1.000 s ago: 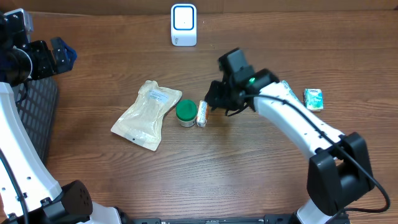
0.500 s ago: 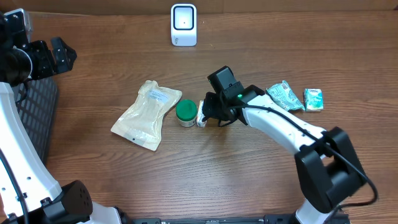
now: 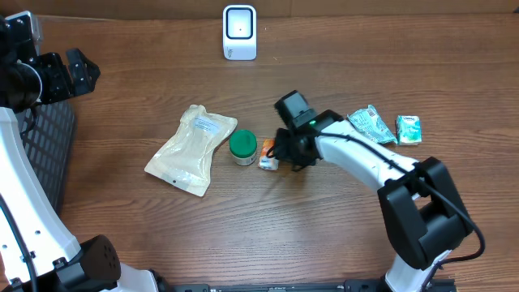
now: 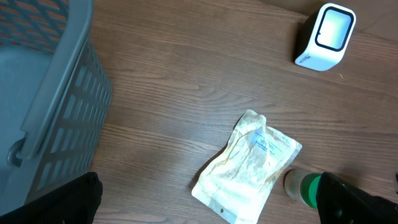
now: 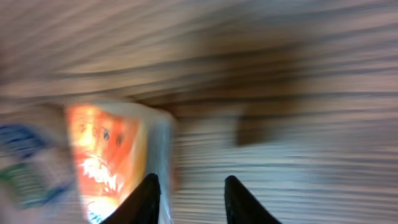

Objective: Scan the item barcode

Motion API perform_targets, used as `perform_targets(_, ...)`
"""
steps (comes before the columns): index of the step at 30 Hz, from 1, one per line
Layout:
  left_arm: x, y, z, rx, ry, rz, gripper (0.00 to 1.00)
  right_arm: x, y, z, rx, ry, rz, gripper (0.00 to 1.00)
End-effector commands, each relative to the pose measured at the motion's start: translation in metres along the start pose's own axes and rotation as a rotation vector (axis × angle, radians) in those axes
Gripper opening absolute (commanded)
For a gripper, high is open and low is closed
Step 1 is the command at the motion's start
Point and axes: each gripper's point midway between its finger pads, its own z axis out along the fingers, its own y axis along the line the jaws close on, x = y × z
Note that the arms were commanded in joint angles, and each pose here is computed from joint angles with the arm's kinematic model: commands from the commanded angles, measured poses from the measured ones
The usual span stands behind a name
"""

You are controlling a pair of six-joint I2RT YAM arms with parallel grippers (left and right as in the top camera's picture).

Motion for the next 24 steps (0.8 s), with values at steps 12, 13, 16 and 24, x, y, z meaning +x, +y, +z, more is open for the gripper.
perform_targets(12, -0.001, -0.002, 0.001, 0.002, 0.001, 0.017, 1.0, -0.008, 0.001, -0.03, -0.184, 0.165, -0.023, 0.37)
perform_targets(13, -0.001, -0.002, 0.001, 0.002, 0.001, 0.017, 1.0, -0.005, 0.004, -0.029, -0.184, 0.168, -0.034, 0.37)
perform_targets(16, -0.001, -0.002, 0.001, 0.002, 0.001, 0.017, 1.0, 0.003, 0.009, -0.023, -0.155, 0.166, -0.009, 0.38)
perform_targets(24, -0.001, -0.002, 0.001, 0.002, 0.001, 0.017, 1.0, 0.025, 0.012, 0.002, -0.158, 0.175, 0.046, 0.4)
